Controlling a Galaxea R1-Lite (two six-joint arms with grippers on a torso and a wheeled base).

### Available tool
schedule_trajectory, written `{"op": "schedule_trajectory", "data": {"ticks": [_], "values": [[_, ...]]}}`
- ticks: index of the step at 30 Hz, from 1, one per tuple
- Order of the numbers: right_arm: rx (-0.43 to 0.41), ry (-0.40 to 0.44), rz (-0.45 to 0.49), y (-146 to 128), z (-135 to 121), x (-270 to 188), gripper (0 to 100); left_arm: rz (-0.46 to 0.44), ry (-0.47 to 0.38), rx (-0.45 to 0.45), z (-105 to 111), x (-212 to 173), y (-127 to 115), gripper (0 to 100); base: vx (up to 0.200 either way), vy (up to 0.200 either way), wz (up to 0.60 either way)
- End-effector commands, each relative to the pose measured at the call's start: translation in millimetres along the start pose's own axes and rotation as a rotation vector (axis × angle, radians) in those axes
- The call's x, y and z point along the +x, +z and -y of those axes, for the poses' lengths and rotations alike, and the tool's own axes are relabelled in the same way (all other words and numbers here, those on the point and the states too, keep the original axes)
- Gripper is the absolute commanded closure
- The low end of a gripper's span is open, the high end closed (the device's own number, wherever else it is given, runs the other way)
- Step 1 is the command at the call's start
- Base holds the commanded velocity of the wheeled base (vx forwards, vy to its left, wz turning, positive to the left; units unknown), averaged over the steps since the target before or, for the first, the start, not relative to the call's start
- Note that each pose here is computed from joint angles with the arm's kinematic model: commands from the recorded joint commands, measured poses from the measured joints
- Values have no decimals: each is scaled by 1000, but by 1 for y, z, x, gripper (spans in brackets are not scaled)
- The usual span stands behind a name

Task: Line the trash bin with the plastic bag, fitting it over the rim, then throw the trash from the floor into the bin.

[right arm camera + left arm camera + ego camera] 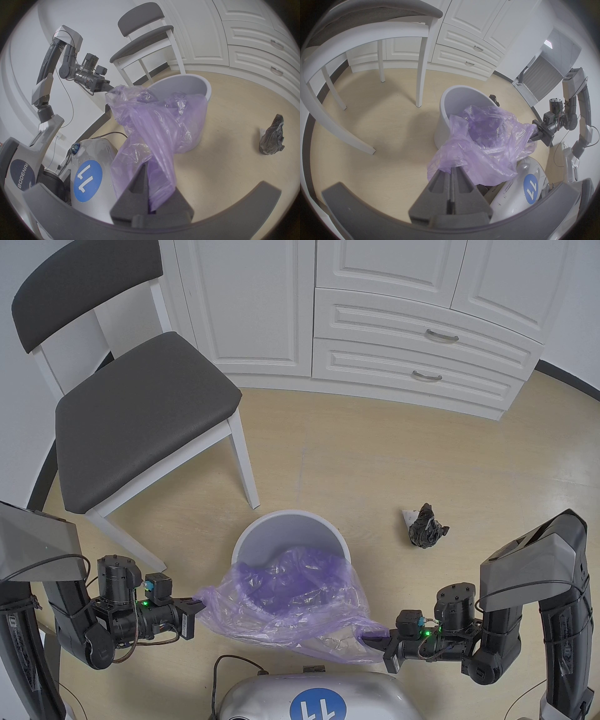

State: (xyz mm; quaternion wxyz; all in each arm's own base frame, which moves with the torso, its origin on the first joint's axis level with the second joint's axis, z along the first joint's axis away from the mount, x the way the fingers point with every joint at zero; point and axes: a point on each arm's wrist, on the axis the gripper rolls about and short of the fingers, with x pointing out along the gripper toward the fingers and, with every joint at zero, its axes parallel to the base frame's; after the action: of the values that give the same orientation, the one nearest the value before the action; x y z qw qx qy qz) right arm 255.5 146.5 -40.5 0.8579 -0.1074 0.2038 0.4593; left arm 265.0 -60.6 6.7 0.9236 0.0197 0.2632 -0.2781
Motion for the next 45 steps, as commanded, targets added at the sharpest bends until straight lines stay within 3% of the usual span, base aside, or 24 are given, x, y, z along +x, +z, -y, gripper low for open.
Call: {"op": "schedule_trajectory", "data": {"ticks": [1, 18, 30, 34, 35, 45], "values": [[-6, -5, 15, 0, 2, 1, 100, -5, 0, -2, 0, 1, -1, 100, 0, 0, 0], [-7, -18, 28, 2, 5, 6, 100, -15, 0, -6, -1, 3, -4, 100, 0, 0, 0], [-3, -35, 42, 2, 12, 11, 100, -83, 2, -32, -7, 25, -23, 100, 0, 0, 0], [6, -44, 58, 6, 14, 10, 100, -77, 41, -26, -9, 26, -22, 100, 0, 0, 0], [18, -74, 79, 11, 20, 9, 100, -63, 75, -21, -10, 27, -18, 100, 0, 0, 0], [53, -222, 152, 29, 38, 14, 100, 16, 89, -22, -13, 31, -6, 100, 0, 0, 0]]}}
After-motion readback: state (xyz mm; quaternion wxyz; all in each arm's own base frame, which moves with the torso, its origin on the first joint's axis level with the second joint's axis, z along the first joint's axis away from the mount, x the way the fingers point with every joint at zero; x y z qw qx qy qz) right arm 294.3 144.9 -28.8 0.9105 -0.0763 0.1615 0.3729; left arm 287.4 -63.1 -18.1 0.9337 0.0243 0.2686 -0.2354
